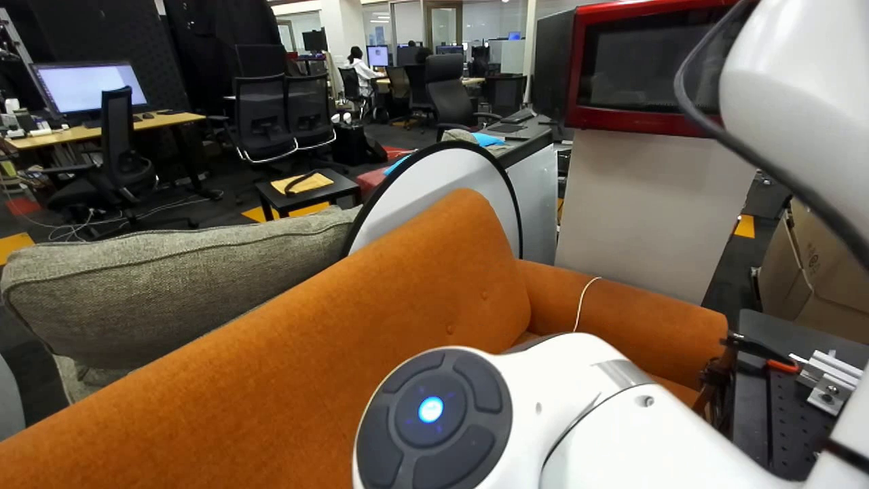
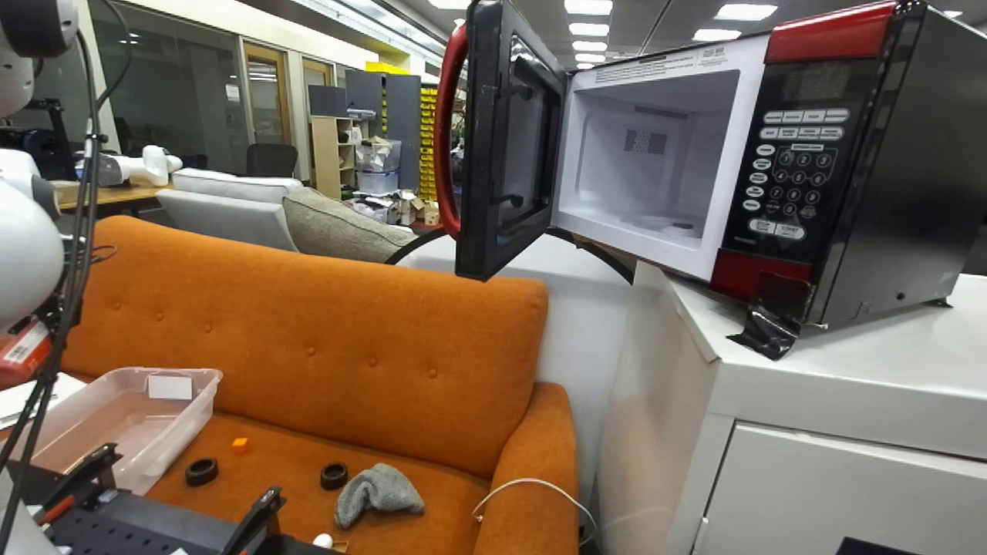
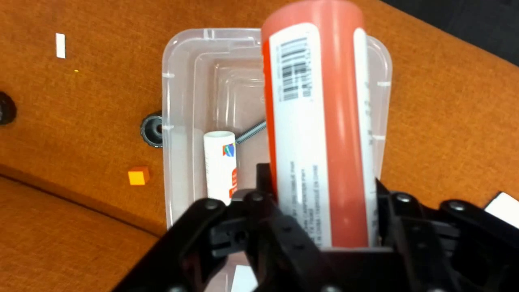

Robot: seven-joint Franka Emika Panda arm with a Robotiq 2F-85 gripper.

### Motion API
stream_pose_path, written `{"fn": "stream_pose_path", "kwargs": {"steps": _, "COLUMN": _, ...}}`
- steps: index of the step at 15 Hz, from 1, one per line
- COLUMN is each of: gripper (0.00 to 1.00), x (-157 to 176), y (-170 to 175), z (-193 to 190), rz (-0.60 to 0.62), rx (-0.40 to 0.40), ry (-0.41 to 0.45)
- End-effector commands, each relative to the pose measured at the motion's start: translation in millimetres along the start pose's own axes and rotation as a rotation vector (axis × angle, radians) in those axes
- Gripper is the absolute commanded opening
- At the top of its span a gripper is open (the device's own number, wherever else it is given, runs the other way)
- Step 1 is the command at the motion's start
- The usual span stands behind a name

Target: Remove the bottle from the top of the microwave and put it in the box on the couch

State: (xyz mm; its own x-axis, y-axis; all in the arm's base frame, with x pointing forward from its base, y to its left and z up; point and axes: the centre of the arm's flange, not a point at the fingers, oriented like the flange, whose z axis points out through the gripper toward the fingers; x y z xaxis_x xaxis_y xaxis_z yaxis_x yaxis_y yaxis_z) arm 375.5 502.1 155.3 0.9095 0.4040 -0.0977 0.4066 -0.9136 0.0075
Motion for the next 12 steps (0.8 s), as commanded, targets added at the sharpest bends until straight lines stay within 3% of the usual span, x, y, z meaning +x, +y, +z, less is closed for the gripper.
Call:
{"fn": "stream_pose_path", "kwargs": {"steps": 1, "gripper": 0.27, "x": 25, "y": -7, "z": 17, "rz": -0.029, "rx": -0.075, "ry": -0.058}}
{"fn": "stream_pose_path", "kwargs": {"steps": 12, "gripper": 0.27, "x": 59, "y": -11, "z": 68, "rz": -0.058, "rx": -0.172, "ry": -0.115}}
